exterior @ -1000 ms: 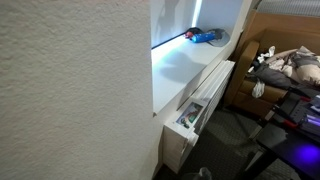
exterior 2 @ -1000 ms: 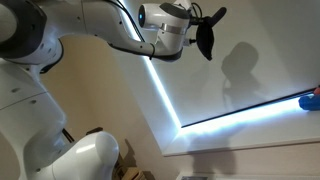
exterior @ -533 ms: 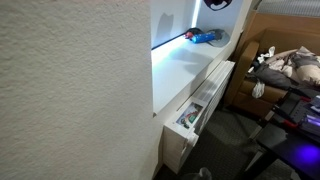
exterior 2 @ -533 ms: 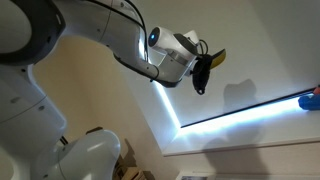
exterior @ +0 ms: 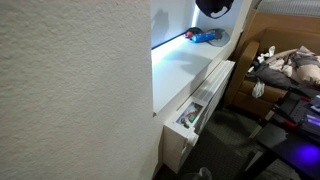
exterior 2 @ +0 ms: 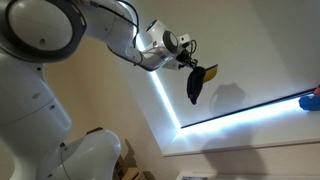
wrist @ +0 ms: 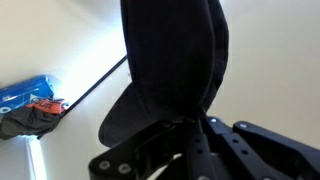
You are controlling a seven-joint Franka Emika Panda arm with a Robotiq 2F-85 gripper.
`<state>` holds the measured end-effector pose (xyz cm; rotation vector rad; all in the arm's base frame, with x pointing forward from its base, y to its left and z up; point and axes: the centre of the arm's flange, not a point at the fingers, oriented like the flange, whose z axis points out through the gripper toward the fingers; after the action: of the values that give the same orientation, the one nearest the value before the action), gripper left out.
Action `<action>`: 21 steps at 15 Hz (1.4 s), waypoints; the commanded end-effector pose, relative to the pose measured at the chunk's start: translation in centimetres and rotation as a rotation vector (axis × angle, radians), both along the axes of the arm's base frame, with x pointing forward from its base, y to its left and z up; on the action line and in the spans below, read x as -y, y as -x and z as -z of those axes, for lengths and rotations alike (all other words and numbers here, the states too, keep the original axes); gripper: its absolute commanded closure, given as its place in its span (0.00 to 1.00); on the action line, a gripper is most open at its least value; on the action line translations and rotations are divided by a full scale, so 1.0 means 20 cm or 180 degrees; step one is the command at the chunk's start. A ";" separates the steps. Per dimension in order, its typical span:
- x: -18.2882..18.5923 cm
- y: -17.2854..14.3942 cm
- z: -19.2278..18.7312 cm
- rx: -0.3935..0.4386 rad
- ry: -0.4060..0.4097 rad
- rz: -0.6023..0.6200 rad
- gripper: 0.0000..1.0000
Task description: Move the black cap to the right side of the windowsill
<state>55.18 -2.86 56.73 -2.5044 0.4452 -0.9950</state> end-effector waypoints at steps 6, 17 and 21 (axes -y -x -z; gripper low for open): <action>0.86 -0.26 -0.71 0.0060 -0.0121 0.0243 1.00; 0.81 -0.52 -0.90 0.0100 -0.0169 -0.0395 1.00; 1.02 -0.66 -0.67 -0.0248 -0.0608 -0.0233 1.00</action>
<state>62.60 -18.68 69.81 -2.4611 0.3834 -0.8915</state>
